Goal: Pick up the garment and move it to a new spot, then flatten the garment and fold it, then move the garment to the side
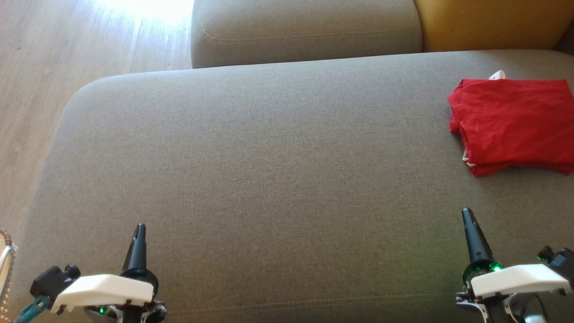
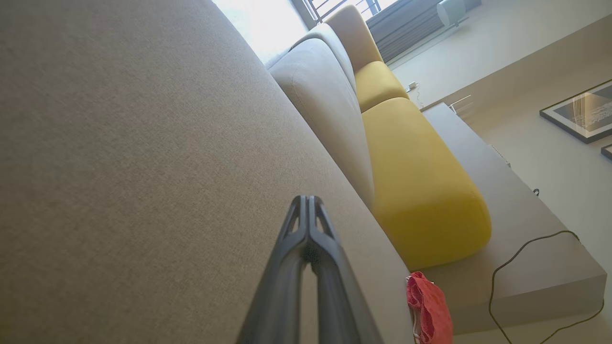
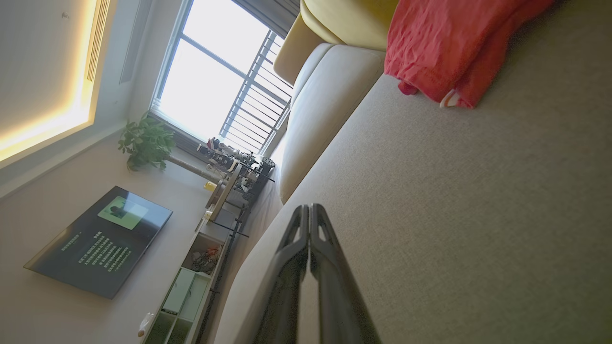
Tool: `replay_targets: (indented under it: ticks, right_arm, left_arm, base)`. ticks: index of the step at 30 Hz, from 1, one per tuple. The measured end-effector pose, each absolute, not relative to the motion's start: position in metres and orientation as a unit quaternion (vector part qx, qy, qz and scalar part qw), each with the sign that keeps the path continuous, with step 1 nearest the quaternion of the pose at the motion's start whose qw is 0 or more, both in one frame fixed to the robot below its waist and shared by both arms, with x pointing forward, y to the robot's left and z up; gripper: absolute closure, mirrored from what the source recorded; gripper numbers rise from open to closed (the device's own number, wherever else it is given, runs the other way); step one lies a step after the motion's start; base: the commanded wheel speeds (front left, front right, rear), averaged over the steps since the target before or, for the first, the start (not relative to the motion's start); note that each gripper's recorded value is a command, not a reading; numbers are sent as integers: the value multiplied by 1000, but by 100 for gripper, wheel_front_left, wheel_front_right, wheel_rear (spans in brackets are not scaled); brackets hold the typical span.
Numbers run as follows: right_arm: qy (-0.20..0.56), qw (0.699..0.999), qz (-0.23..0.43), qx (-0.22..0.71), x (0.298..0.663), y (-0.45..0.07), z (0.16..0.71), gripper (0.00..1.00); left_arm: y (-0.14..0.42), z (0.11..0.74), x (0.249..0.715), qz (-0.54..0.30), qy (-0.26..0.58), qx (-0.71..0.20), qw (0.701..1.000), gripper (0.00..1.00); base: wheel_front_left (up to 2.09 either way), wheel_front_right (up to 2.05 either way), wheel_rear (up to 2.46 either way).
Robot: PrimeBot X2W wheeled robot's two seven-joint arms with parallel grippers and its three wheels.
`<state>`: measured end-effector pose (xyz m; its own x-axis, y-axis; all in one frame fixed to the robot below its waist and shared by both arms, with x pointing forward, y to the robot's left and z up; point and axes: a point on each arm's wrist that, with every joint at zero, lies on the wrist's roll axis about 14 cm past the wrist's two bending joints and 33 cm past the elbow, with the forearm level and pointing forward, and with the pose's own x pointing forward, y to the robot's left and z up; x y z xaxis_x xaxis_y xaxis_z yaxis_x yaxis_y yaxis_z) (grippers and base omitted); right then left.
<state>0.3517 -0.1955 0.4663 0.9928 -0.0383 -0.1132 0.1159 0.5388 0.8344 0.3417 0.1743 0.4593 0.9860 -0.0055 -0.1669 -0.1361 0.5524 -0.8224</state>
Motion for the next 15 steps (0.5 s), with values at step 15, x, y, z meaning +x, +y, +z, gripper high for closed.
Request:
replay_targets:
  ticks: [15]
  right_arm:
    - [37,831,-46,554,359,-198,469,100]
  left_arm:
    - [177,459,350,41,75,-549,831,100]
  base:
    - [0,0,0]
